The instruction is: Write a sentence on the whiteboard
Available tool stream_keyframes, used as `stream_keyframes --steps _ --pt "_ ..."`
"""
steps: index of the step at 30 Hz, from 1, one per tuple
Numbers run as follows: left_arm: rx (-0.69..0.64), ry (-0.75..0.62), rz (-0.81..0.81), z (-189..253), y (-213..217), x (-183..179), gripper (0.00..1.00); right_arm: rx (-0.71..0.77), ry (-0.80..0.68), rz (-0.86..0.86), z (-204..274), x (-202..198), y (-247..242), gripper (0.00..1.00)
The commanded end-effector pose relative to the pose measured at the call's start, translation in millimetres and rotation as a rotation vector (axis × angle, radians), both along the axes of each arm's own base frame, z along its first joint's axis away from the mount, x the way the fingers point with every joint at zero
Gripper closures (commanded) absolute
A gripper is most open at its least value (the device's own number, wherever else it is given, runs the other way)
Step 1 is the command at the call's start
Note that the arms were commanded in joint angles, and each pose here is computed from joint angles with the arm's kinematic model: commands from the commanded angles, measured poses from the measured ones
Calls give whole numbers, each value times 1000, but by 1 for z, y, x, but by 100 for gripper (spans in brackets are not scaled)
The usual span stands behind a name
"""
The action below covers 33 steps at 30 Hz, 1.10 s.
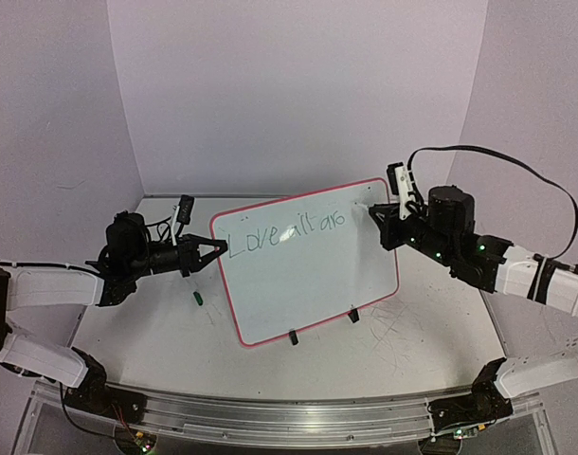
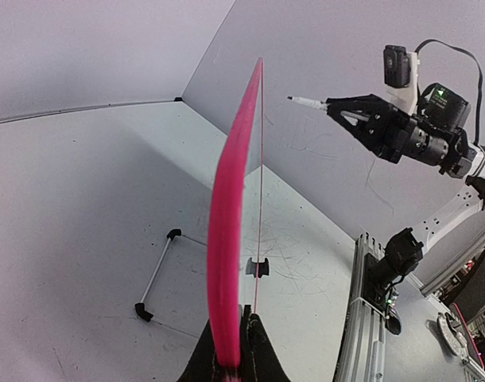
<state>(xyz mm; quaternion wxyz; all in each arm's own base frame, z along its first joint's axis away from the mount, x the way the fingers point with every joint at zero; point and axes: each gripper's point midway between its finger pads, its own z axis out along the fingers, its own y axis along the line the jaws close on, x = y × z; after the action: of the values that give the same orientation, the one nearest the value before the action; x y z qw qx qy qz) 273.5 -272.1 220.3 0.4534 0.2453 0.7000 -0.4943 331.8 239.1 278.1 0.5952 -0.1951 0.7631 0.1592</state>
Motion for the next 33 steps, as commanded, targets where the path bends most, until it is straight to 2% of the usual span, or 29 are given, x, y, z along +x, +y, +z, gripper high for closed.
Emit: stream_keyframes --steps 1,22,33 --pt "85 0 40 -21 7 3 100 -30 -15 88 3 0 17 100" --pt "95 7 35 -25 6 5 100 -36 -14 61 1 10 19 100" --pt "102 13 38 -29 6 6 100 -55 -5 -30 -8 21 8 100"
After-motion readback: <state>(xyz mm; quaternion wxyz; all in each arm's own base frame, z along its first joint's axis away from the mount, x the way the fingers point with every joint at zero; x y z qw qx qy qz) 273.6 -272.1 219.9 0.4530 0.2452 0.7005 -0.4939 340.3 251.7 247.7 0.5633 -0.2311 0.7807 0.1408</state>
